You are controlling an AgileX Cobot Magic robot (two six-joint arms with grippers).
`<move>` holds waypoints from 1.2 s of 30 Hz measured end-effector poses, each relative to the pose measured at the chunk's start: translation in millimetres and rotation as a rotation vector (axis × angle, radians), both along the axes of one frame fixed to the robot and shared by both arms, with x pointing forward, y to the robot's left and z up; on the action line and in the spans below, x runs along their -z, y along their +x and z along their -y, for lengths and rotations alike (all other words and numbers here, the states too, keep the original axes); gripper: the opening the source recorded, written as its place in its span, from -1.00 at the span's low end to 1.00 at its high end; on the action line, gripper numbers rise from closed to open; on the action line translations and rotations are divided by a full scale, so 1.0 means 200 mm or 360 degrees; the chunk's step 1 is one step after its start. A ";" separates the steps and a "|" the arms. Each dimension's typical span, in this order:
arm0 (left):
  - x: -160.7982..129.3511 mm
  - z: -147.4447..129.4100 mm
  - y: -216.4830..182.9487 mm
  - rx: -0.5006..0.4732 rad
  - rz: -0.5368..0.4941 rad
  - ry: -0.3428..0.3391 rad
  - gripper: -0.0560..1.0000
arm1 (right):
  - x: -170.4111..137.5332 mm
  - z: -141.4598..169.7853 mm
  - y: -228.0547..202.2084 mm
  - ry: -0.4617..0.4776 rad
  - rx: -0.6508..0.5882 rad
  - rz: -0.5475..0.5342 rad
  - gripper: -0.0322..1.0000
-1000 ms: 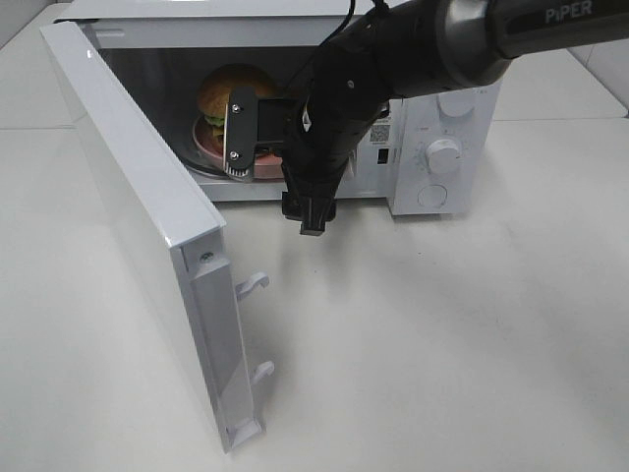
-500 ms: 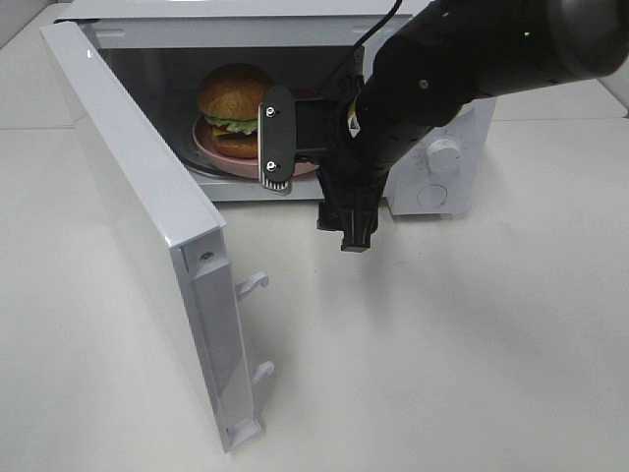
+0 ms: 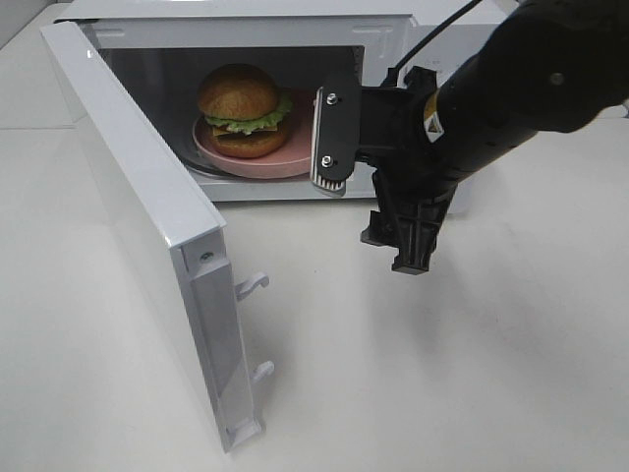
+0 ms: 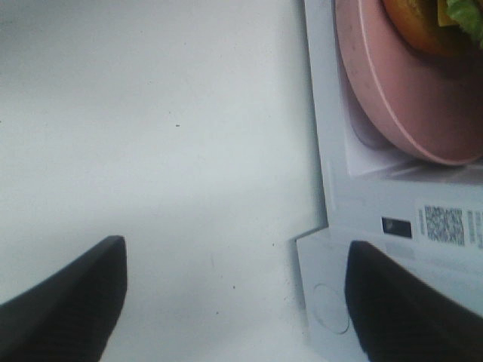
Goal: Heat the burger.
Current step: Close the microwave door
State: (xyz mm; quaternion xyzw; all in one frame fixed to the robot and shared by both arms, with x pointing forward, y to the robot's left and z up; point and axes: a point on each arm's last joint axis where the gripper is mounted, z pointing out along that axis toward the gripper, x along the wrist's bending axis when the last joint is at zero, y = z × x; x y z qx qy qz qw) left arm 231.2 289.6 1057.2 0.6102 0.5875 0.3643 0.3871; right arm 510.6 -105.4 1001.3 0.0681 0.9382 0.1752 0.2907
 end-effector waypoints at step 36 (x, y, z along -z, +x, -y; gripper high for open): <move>0.00 0.00 0.00 0.0000 0.0000 0.0000 0.99 | -0.45 0.50 -0.64 0.0330 0.1160 -0.0632 0.54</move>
